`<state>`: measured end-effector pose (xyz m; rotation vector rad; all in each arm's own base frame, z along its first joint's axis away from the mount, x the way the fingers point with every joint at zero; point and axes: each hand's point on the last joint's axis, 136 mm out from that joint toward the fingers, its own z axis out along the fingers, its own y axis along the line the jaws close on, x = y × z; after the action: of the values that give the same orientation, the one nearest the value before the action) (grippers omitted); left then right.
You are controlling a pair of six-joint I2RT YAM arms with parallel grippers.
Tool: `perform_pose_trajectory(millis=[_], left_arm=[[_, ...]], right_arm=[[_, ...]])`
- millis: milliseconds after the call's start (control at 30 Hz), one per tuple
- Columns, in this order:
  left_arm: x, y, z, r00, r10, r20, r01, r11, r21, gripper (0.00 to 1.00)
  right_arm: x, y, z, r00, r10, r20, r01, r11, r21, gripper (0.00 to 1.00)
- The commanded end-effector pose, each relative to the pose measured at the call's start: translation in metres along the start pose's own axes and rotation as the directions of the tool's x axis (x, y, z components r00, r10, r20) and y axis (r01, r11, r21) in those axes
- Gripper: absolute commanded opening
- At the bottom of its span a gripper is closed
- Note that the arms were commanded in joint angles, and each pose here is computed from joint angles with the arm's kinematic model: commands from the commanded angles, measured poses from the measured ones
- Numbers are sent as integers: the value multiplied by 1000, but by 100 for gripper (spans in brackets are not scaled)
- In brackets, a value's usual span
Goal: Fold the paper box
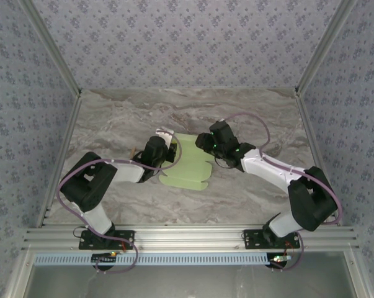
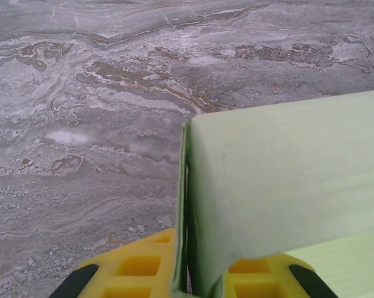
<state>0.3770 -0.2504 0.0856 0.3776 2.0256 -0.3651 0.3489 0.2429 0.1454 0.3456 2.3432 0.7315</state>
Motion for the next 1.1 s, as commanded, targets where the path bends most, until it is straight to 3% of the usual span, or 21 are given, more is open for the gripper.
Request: perform_pose_trajectory(millis=[0,267,500,1067], left_arm=[[-15,-4,-7,999,1,49,-2,1000,10,15],[-17,-4,-7,999,0,50,0,1000,5,15],[-18,-3,-9,999,1,52,-1,1000,2,15],[-20,-4,-11,998,-2,58,1,1000,7,15]], right_arm=[[-7,-9,-16,998,-49,35,48,998,50,57],[11,-15,-39,972,-234,16,230,964,134,68],[51,-29,-29,946,-321,-43,324,939,117,74],[63,-68,11,966,-253,-58,260,940,220,81]])
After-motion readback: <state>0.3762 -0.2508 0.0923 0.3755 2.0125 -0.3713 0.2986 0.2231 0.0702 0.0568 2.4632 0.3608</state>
